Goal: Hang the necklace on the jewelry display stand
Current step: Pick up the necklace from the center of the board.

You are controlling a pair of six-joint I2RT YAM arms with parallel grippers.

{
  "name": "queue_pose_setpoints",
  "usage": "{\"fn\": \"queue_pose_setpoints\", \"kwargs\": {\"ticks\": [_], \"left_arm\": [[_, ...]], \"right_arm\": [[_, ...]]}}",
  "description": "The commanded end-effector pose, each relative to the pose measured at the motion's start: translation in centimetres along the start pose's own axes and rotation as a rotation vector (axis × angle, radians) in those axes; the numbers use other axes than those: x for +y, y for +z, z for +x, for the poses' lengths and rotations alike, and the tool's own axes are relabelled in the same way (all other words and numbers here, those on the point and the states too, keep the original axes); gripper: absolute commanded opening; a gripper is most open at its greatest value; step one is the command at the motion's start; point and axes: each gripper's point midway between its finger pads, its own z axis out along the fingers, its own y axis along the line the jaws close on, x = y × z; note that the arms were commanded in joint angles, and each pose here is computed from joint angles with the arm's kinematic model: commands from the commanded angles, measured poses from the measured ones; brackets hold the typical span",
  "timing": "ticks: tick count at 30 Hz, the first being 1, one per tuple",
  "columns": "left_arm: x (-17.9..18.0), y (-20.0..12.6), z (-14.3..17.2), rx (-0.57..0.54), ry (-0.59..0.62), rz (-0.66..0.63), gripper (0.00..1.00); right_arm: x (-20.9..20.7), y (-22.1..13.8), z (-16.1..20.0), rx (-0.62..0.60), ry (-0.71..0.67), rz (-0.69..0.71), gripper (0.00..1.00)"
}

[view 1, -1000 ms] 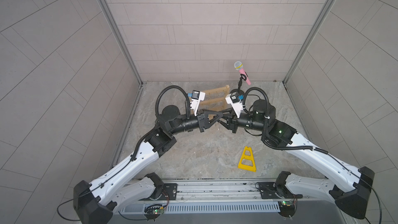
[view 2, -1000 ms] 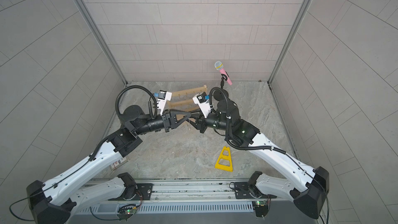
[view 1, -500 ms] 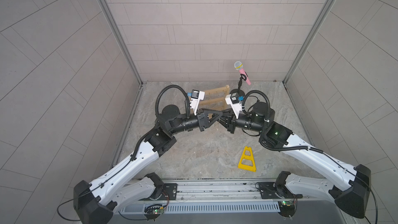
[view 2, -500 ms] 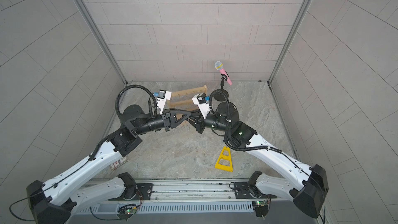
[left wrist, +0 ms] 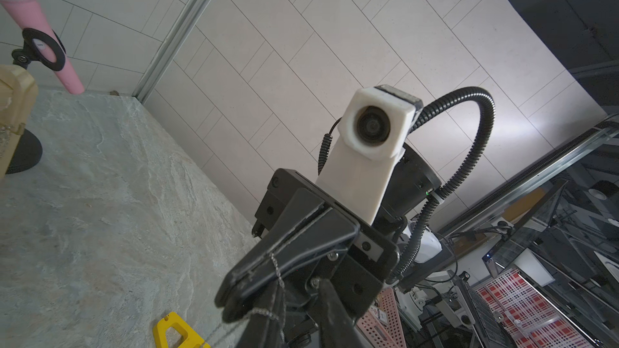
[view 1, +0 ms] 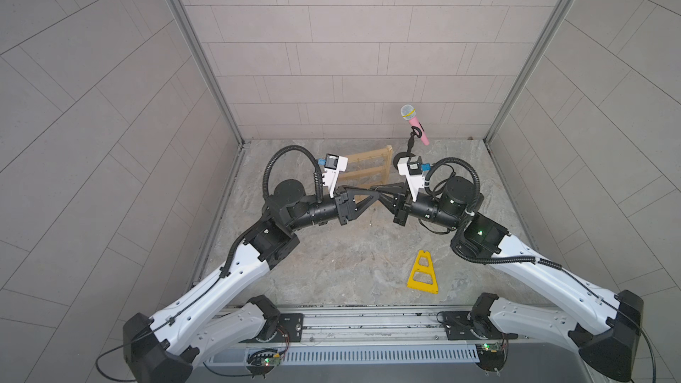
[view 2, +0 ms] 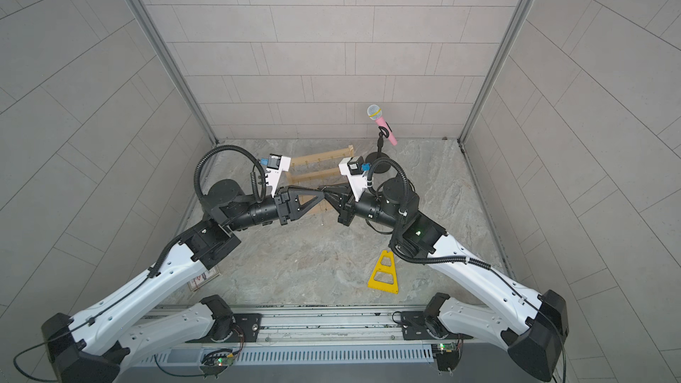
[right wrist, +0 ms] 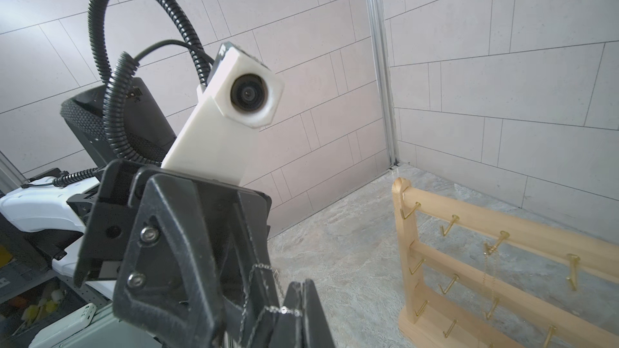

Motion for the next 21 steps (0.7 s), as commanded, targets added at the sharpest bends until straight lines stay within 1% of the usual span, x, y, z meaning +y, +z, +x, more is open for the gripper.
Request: {"fn": "queue_pose_setpoints", "kwargs": {"ticks": [1,6,12,15,21], "left_arm": [[-0.2,-0.7,-0.5,-0.031,0.003,0.003,0.25],[0.4,-1.1,-0.6,-0.042,-0.004,-0.011,0.25],[0.8,-1.5,-0.9,-0.061,-0.005,-0.031,0.17],[1.5,-2.0,-1.2,-0.076,-0.009,-0.066,0.14],[2.8,-3.2,-2.2,-0.101,-0.014,-0.116,0.12]], "right_arm": [[0.4,-0.6,-1.4,-0.052,-0.019,-0.001,0.0],[0.6,-0.6,-1.8,-0.068,-0.021,-0.01,0.0],[0.7,-0.2,-1.6,-0.053,-0.018,-0.026,0.0],[0.7,0.3,-1.5,-0.04,-0.02,-0.032,0.0],[0.5,2.0,-0.9,0.012,-0.038,-0.059,0.01]]}}
